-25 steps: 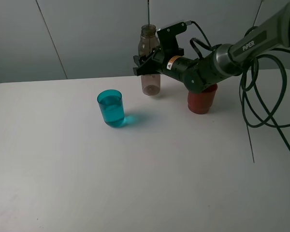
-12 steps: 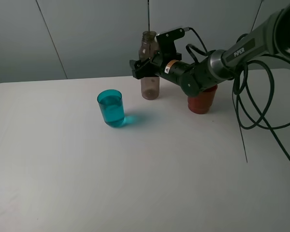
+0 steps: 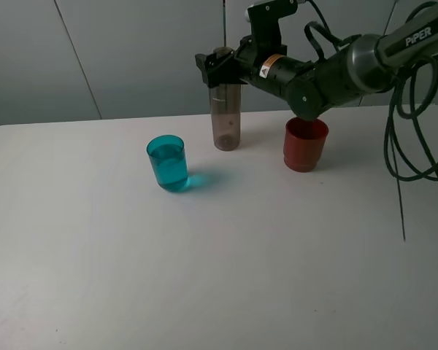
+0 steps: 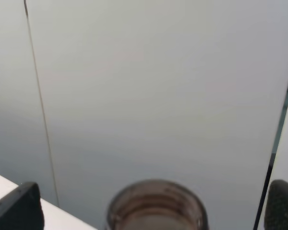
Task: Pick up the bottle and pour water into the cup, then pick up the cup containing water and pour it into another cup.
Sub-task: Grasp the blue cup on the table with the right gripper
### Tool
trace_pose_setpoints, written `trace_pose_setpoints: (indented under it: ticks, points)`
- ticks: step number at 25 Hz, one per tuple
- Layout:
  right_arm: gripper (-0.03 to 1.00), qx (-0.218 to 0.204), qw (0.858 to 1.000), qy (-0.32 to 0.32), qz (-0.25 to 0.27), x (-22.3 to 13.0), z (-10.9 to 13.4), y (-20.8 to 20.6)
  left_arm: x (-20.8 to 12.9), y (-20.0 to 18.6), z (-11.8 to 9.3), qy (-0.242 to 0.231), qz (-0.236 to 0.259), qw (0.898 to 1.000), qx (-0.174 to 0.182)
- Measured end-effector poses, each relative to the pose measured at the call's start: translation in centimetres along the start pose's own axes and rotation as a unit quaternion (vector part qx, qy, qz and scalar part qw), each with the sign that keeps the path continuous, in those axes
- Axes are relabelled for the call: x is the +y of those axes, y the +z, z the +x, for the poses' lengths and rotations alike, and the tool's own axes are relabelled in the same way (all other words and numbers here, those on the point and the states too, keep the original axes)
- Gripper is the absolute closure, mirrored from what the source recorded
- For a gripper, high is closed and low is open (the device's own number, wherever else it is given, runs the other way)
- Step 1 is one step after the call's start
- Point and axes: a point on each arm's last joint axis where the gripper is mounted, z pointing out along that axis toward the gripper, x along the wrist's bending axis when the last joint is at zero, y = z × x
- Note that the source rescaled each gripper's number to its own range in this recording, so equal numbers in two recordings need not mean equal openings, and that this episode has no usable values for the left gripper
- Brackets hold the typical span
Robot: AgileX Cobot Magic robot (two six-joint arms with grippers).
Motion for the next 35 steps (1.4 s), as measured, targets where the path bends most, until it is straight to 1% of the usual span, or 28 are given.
trace_pose_setpoints:
  ticks: [2, 6, 9, 11, 13, 16, 20, 23, 27, 31, 35]
  points:
    - [-0.03, 0.007, 1.000, -0.012, -0.008, 1.9, 0.3, -1.4, 0.0, 0.0, 0.0, 0.000, 0.000, 1.000, 0.000]
    - [-0.03, 0.045, 0.998, -0.031, -0.007, 5.2, 1.3, -4.7, 0.0, 0.0, 0.0, 0.000, 0.000, 1.000, 0.000]
    - [-0.03, 0.066, 0.997, -0.031, 0.002, 6.2, 1.9, -7.4, 0.0, 0.0, 0.0, 0.000, 0.000, 1.000, 0.000]
    - [-0.03, 0.073, 0.997, -0.029, 0.016, 5.5, 2.2, -9.0, 0.0, 0.0, 0.0, 0.000, 0.000, 1.000, 0.000]
    - [-0.03, 0.086, 0.995, -0.028, 0.036, 3.8, 2.7, -10.4, 0.0, 0.0, 0.0, 0.000, 0.000, 1.000, 0.000]
    - [-0.03, 0.120, 0.991, -0.028, 0.053, 1.0, 3.5, -12.2, 0.0, 0.0, 0.0, 0.000, 0.000, 1.000, 0.000]
    - [-0.03, 0.170, 0.980, -0.058, 0.090, -2.3, 4.5, -13.6, 0.0, 0.0, 0.0, 0.000, 0.000, 1.000, 0.000]
    - [-0.03, 0.193, 0.972, -0.064, 0.115, -4.4, 4.8, -13.4, 0.0, 0.0, 0.0, 0.000, 0.000, 1.000, 0.000]
    - [-0.03, 0.200, 0.968, -0.056, 0.143, -6.9, 4.7, -12.3, 0.0, 0.0, 0.0, 0.000, 0.000, 1.000, 0.000]
    - [-0.03, 0.212, 0.966, -0.043, 0.143, -8.0, 4.5, -11.4, 0.0, 0.0, 0.0, 0.000, 0.000, 1.000, 0.000]
    - [-0.03, 0.235, 0.962, -0.028, 0.135, -9.2, 4.8, -11.0, 0.0, 0.0, 0.0, 0.000, 0.000, 1.000, 0.000]
